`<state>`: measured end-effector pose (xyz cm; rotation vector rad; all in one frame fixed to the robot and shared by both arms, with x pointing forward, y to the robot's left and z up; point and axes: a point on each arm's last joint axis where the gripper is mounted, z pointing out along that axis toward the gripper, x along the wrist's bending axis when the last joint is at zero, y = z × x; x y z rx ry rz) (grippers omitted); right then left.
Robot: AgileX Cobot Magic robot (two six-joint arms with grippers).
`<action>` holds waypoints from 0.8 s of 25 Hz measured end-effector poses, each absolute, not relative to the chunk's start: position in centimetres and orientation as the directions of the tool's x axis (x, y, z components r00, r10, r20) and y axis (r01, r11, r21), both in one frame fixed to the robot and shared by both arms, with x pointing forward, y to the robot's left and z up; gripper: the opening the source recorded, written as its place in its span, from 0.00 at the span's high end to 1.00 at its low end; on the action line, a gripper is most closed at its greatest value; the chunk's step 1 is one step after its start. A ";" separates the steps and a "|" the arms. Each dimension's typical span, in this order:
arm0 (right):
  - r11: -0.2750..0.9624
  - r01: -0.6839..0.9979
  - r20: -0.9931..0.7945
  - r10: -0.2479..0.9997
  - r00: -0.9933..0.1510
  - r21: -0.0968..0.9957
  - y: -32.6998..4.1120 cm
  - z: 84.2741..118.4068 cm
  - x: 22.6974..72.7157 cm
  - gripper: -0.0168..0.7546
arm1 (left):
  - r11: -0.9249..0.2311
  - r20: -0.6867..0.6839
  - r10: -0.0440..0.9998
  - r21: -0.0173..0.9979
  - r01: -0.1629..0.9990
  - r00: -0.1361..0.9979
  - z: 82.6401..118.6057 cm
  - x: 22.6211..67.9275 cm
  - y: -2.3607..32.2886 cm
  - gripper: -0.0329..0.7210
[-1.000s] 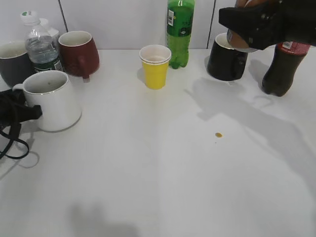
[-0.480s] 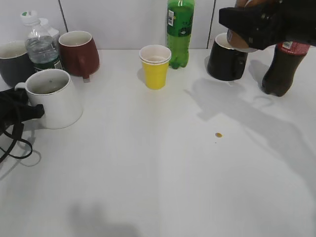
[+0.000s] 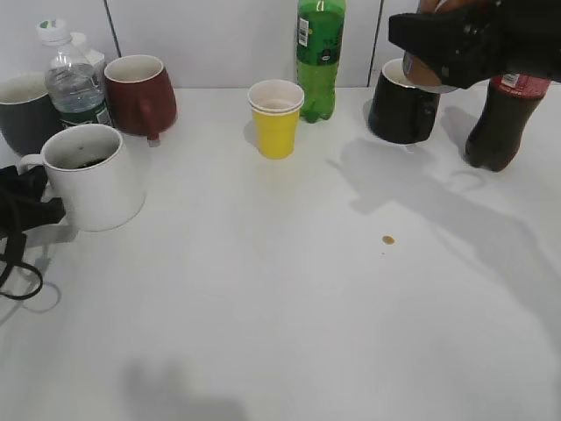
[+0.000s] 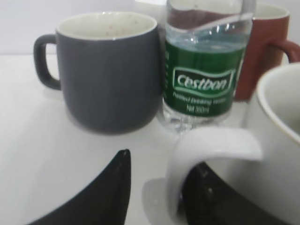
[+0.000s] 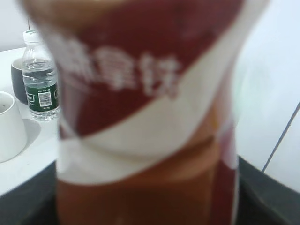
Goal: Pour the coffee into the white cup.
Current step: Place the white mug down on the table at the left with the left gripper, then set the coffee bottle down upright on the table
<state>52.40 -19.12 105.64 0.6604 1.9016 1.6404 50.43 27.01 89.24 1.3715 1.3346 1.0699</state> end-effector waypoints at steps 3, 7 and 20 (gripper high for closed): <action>0.139 0.018 -0.081 0.673 -0.735 0.990 -19.1 105.6 52.4 0.29 | 0.002 -0.011 0.999 0.976 0.216 0.037 89.4 49.5 27.2 0.58; 0.139 0.018 -0.081 0.673 -0.735 0.990 -19.1 105.6 52.4 0.30 | 0.000 -0.010 0.999 0.976 0.218 0.045 89.8 48.7 27.2 0.58; 0.154 0.081 -0.060 0.740 -0.669 0.985 -19.8 105.2 53.0 0.29 | -0.027 -0.002 0.980 0.989 0.145 0.201 92.4 46.0 26.2 0.54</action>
